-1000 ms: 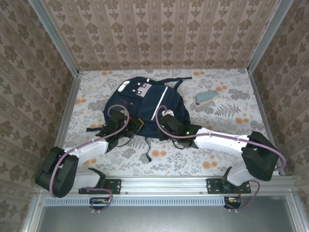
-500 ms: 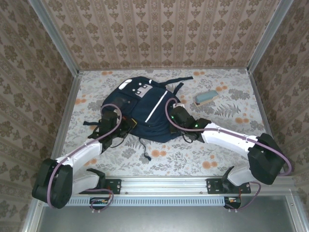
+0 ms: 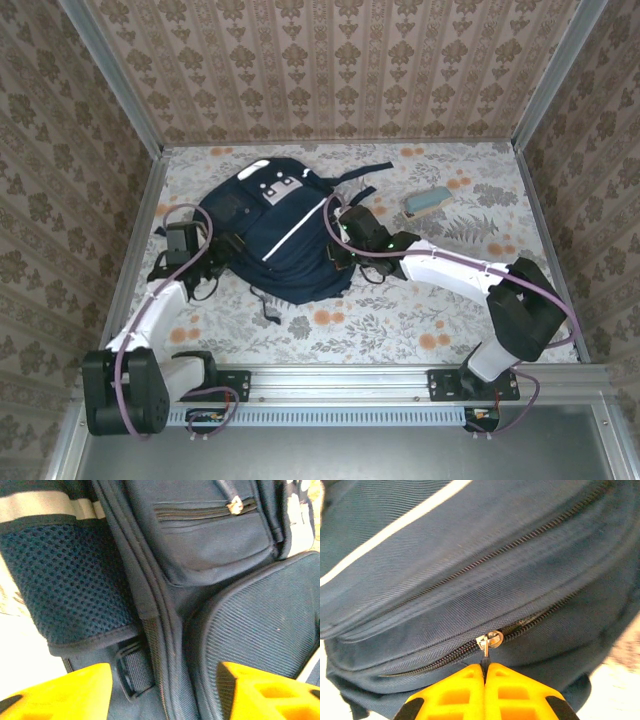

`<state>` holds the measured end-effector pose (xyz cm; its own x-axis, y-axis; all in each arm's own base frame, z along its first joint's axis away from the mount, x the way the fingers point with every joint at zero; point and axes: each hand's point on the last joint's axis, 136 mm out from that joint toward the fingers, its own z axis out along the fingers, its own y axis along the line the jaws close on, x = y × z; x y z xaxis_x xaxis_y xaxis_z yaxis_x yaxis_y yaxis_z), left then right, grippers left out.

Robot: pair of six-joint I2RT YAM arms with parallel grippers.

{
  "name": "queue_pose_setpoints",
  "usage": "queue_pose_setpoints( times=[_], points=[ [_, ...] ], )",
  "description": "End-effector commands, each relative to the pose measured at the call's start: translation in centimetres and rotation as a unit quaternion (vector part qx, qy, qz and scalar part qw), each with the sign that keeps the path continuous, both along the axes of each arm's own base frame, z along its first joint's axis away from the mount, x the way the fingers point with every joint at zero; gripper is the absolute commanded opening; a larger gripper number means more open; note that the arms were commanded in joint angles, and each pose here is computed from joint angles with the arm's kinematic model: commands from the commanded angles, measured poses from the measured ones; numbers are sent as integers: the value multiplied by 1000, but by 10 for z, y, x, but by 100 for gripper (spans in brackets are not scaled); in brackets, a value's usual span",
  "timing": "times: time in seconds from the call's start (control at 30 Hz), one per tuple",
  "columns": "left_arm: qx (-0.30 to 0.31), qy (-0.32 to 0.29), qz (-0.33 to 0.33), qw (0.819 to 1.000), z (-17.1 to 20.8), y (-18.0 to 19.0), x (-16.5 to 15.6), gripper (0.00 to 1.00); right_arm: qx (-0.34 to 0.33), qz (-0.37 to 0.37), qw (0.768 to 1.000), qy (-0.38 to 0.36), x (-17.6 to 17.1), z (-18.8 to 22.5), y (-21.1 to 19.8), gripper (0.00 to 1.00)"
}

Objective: Pack books, pencil case, and school supplies into a backpack

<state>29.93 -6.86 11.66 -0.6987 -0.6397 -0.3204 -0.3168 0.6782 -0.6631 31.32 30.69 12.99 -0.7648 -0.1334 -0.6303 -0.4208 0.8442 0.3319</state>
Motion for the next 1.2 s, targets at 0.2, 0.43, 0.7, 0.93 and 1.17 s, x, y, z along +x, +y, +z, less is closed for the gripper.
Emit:
queue_pose_setpoints(
  times=[0.2, 0.43, 0.7, 0.93, 1.17],
  points=[
    [-4, 14, 16, 1000, 22, 4, -52, 65, 152, 98, 982, 48, -27, 24, 115, 0],
    [-59, 10, 22, 998, 31, -9, -67, 64, 139, 83, 986, 48, -12, 12, 138, 0],
    [-94, 25, 39, 995, 13, -23, -61, 60, 143, 92, 984, 53, -15, 10, 146, 0],
    [-127, 7, 88, 988, -3, -23, -47, 60, 141, 123, 981, 53, -32, 16, 146, 0],
    [-125, 2, 91, 988, -6, -25, -35, 52, 123, 151, 979, 52, -55, 15, 140, 0]
  ],
)
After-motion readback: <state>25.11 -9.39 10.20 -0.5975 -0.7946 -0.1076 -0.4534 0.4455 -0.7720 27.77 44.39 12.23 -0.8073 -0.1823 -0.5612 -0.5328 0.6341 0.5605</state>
